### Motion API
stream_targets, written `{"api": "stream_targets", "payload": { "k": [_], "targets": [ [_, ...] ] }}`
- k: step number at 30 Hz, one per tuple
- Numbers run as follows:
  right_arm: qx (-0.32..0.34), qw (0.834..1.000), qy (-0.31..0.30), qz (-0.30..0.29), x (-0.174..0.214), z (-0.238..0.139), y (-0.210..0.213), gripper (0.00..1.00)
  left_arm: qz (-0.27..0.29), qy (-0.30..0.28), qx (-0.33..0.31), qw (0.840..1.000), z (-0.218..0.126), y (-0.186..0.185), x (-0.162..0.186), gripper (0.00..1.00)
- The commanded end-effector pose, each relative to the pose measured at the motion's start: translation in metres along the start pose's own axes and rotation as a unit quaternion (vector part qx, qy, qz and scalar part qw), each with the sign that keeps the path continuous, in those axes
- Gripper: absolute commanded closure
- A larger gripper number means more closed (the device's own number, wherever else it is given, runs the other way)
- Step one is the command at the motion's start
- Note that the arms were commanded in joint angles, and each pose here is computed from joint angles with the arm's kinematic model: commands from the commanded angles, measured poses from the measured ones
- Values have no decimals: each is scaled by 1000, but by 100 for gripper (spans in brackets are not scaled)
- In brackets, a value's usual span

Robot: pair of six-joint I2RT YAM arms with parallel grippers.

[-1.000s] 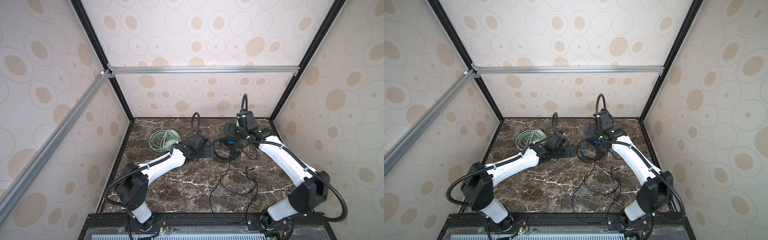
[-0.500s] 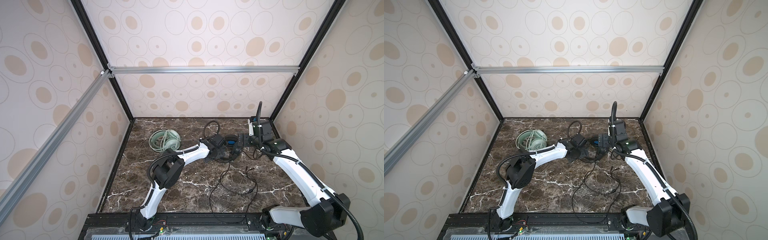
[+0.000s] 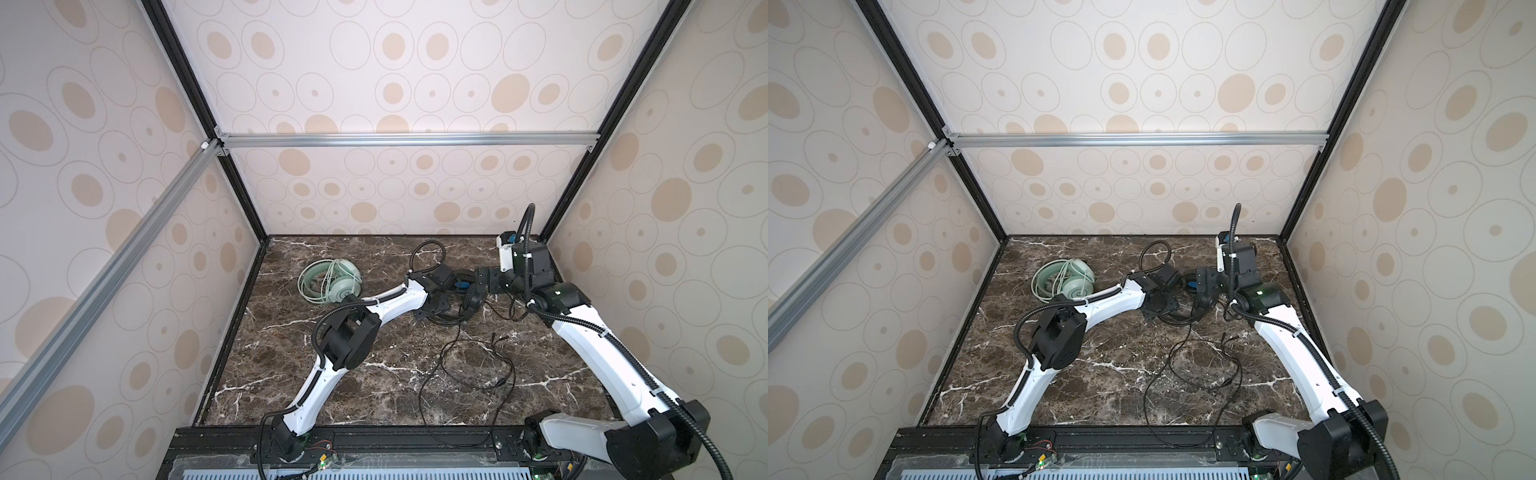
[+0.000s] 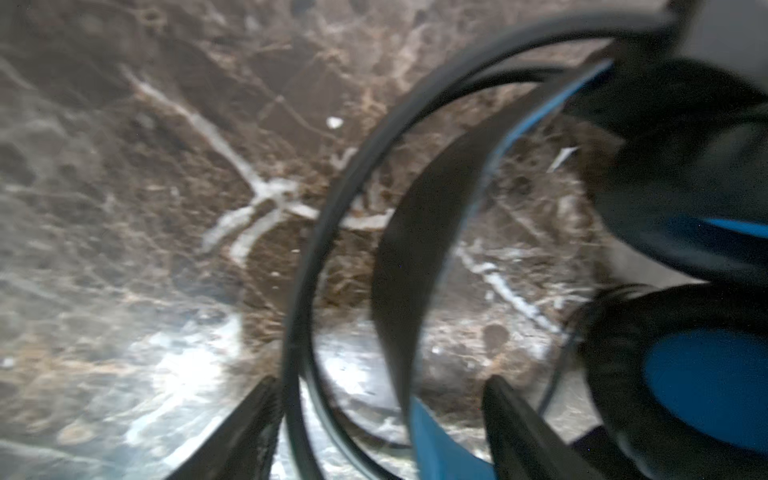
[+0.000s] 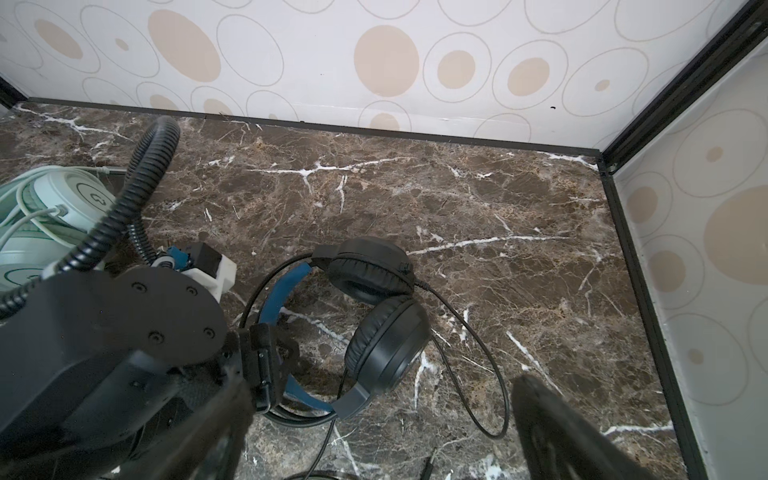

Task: Wrap the headphones

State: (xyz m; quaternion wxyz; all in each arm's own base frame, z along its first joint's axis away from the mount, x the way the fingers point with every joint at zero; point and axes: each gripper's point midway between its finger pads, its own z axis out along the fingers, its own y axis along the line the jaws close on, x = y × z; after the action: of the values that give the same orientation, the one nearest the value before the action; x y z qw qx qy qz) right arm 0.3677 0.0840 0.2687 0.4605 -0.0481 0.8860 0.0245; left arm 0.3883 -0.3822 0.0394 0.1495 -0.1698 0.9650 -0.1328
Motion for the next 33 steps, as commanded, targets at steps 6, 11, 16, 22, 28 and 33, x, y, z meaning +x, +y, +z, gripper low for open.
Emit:
{"api": "stream_targets", "payload": {
  "k": [6, 11, 16, 22, 28, 33],
  "targets": [
    [11, 1000, -13, 11, -1, -4, -6, 2, 15, -24, -64, 998, -2, 39, -23, 72],
    [13, 1000, -4, 20, 9, -4, -7, 3, 62, -52, -66, 994, -22, 65, -55, 100],
    [13, 1000, 8, 21, 15, -4, -8, 4, 188, 5, -1, 982, -14, 62, -54, 100],
    [11, 1000, 12, 24, 16, -7, -7, 6, 299, 24, -17, 954, -23, 79, -53, 100],
    [5, 999, 18, 30, 21, -7, -5, 7, 285, 11, -54, 957, -19, 87, -63, 81],
    [5, 999, 22, 34, 23, -5, -5, 8, 264, -8, -65, 962, -32, 79, -76, 59]
  ]
}}
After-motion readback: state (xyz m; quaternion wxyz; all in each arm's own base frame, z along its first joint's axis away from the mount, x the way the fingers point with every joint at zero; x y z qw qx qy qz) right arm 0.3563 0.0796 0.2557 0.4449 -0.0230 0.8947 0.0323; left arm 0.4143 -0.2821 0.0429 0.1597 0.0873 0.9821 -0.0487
